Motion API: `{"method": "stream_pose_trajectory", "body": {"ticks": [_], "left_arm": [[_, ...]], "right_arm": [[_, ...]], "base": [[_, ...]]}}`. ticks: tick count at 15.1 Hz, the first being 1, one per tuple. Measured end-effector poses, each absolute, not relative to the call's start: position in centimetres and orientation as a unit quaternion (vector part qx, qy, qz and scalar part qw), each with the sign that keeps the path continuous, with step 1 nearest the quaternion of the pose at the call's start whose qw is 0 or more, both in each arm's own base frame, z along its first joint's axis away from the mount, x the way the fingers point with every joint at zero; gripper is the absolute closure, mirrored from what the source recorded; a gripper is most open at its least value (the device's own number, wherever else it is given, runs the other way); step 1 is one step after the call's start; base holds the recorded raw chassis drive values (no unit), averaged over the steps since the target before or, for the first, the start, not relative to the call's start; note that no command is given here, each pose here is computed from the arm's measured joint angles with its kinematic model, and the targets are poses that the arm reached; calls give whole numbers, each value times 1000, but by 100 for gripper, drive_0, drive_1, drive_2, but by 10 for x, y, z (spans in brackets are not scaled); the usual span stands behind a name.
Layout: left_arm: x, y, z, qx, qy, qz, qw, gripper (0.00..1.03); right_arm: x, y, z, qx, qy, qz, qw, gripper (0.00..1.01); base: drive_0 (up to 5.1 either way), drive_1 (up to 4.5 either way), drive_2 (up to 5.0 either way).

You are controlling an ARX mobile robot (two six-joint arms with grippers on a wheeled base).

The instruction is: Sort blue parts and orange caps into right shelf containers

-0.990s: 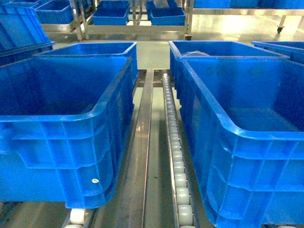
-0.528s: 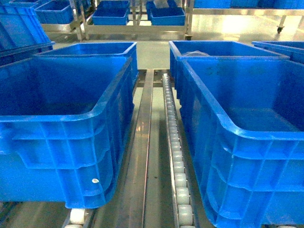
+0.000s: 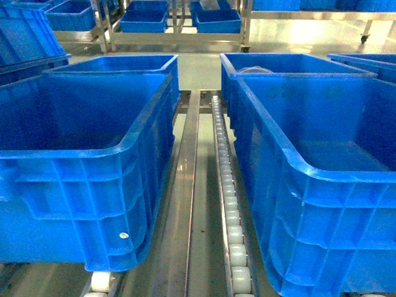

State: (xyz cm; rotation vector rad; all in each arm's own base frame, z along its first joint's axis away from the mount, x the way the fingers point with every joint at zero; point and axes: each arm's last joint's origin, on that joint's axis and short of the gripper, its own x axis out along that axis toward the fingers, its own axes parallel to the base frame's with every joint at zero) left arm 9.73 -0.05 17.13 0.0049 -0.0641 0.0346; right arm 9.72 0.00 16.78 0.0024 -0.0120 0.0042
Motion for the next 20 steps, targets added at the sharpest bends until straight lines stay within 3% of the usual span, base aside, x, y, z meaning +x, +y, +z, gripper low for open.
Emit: {"method": "stream_pose_trajectory", "body": {"ticks": [1,2,4,7,8,9,10,11,13,14,15,18,19,20], "left_arm": [[95,-3,191,4,-139,51,989,61],[100,-4,198,1,-168,65,984,61],[109,-3,200,5,-166,63,984,61],[124,-2,200,9,-163,57,985,61],[143,2,208,8,-161,50,986,61],[175,6,229,8,-171,42,984,61],[216,11,244,8,-149,45,988,61],[254,14,243,4,-100,48,994,61],[329,17,217,4,22,56,998,61],[345,16,214,0,42,54,998,61],[348,13,220,1,30,47,998,53],[339,4,245,4,-7,37,999,16],[338,2,239,3,-4,19,1000,15],[322,2,229,3,1,9,1000,27]], "right_arm": [[95,0,183,-25,-96,34,994,57],[94,2,197,-44,-164,56,984,57],[99,4,200,-47,-173,63,982,57],[114,5,200,-46,-159,72,984,57],[131,6,203,-41,-144,77,986,57],[156,10,223,-34,-151,87,984,57],[189,17,245,-28,-161,94,982,57],[221,24,252,-24,-138,90,986,57],[294,33,227,-23,-34,61,997,57],[316,36,212,-23,-4,46,999,57],[321,38,209,-24,4,37,999,56],[320,42,218,-21,-3,25,999,22],[309,37,214,-13,2,7,1000,36],[289,31,209,-9,0,3,1000,49]], "base": [[0,0,0],[0,0,0],[0,0,0],[0,0,0],[0,0,0],[0,0,0],[0,0,0],[0,0,0],[0,0,0],[0,0,0],[0,0,0],[0,0,0],[0,0,0],[0,0,0]]}}
